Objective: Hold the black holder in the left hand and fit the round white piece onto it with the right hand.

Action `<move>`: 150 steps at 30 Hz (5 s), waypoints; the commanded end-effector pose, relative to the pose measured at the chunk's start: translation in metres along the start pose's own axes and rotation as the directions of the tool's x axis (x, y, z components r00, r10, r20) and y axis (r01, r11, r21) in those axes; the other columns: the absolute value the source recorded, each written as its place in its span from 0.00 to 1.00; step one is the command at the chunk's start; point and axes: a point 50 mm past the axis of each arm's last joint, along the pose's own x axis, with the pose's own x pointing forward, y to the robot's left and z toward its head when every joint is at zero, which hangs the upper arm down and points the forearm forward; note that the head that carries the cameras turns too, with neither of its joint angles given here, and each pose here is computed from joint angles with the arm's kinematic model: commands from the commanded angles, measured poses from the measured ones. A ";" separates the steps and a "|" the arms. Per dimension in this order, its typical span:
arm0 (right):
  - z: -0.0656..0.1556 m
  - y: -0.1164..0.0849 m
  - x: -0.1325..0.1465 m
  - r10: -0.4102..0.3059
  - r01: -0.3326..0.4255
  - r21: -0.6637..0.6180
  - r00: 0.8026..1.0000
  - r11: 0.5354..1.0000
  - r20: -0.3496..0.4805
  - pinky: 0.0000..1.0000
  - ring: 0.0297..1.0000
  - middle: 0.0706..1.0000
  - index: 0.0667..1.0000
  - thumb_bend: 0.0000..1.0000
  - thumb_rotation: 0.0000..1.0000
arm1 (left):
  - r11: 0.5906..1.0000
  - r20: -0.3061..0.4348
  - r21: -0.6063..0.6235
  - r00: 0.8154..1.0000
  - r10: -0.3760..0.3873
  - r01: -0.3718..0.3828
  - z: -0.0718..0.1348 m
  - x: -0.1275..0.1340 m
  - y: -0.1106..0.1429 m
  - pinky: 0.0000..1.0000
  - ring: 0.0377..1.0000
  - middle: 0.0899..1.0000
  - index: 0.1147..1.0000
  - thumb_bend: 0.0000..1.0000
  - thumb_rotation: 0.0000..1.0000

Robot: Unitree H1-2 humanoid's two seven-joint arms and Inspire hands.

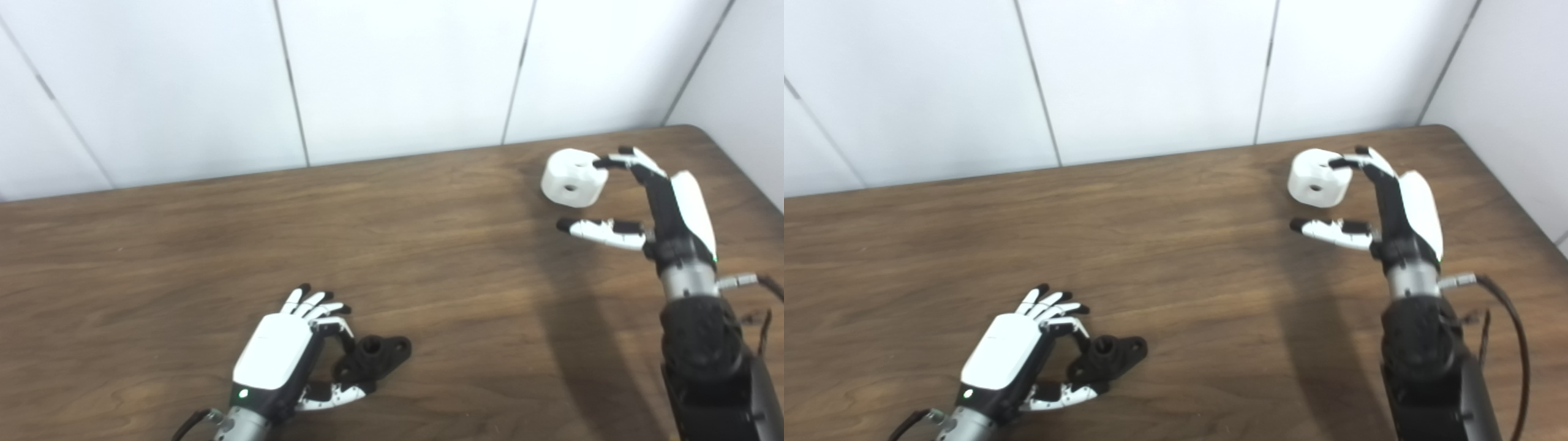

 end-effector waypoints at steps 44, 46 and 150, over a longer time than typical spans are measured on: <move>0.011 -0.001 0.179 0.207 -0.262 -0.397 0.962 0.880 -0.177 1.00 1.00 0.96 0.80 0.94 0.27 | 0.999 -0.027 0.019 0.999 -0.037 0.037 -0.013 -0.013 -0.004 0.92 0.86 0.75 0.42 0.52 0.05; 0.012 -0.001 0.183 0.214 -0.275 -0.405 0.958 0.872 -0.191 1.00 1.00 0.96 0.81 0.94 0.28 | 0.999 -0.028 0.015 0.999 -0.034 0.034 -0.013 -0.013 -0.005 0.92 0.86 0.75 0.42 0.52 0.05; 0.028 -0.006 0.163 0.321 -0.339 -0.393 0.940 0.855 -0.113 1.00 0.97 0.84 0.45 0.52 0.14 | 1.000 -0.026 0.023 1.000 -0.016 0.017 -0.012 -0.009 -0.002 0.94 0.86 0.75 0.42 0.52 0.05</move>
